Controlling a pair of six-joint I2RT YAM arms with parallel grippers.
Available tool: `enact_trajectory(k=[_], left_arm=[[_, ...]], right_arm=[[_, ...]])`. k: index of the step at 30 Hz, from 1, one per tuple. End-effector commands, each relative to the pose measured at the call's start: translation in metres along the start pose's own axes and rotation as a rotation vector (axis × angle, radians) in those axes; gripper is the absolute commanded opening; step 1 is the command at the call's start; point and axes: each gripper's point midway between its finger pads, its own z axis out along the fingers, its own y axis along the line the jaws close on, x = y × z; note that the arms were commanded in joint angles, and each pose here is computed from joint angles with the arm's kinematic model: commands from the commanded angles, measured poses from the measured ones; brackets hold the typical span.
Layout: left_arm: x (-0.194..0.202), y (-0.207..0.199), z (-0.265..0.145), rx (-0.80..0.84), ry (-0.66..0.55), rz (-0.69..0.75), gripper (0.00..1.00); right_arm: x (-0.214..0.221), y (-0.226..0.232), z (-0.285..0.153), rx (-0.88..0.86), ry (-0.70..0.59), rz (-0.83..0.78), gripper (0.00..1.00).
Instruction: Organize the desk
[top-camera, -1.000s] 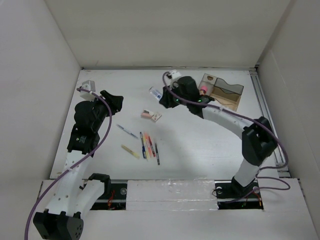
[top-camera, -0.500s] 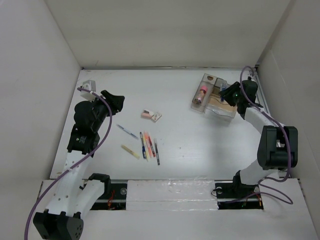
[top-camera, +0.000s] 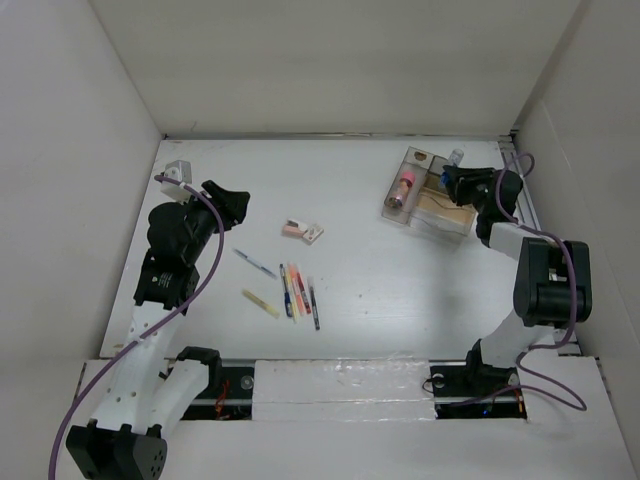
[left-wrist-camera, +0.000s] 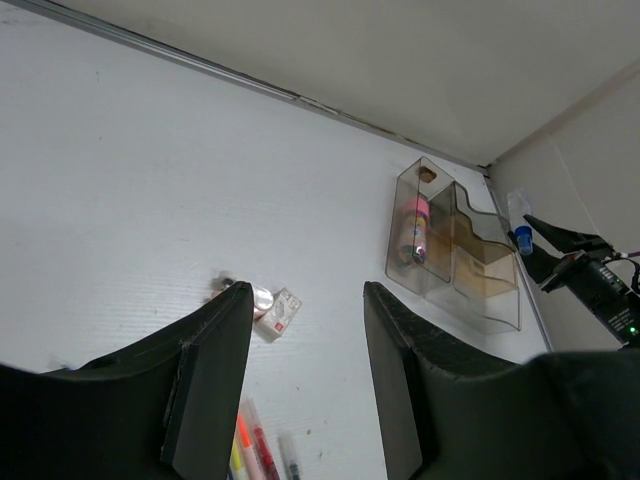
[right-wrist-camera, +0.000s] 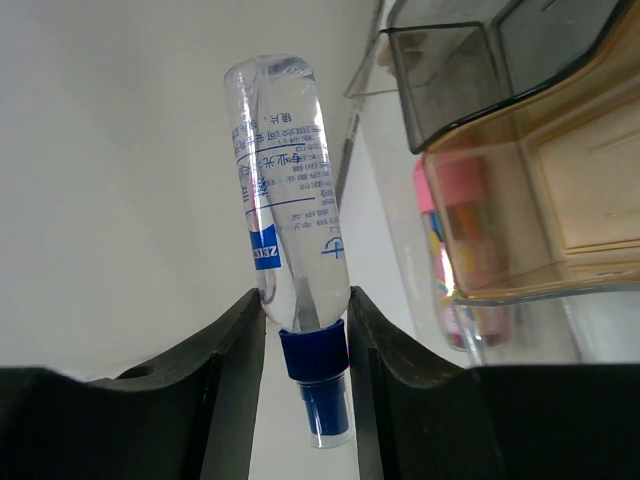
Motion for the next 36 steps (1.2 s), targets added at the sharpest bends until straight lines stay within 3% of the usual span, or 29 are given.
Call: enact_trajectory(k=[1,11,21,32,36], left_arm=[[-0.018,-0.016,-0.004,0.058,-0.056,0.003,0.44],[-0.018,-0.017,-0.003,0.062,-0.055,-0.002,0.44],[-0.018,-0.018,-0.005,0.064,-0.055,-0.005,0.44],[-0.02,-0.02,-0.008,0.073,-0.068,-0.01,0.44],[-0.022,-0.021,-0.01,0.07,-0.075,-0.008,0.44]], right_arm=[[-0.014,0.059,0.001,-0.176,-0.049,0.123,0.27],[-0.045,0.028,0.012,-0.145,-0.027,0.338,0.27],[-0.082,0.024,0.003,-0.133,-0.093,0.415,0.27],[-0.092,0.01,-0.005,-0.085,-0.096,0.459,0.28],[-0.082,0.008,-0.001,-0.091,-0.043,0.464,0.28]])
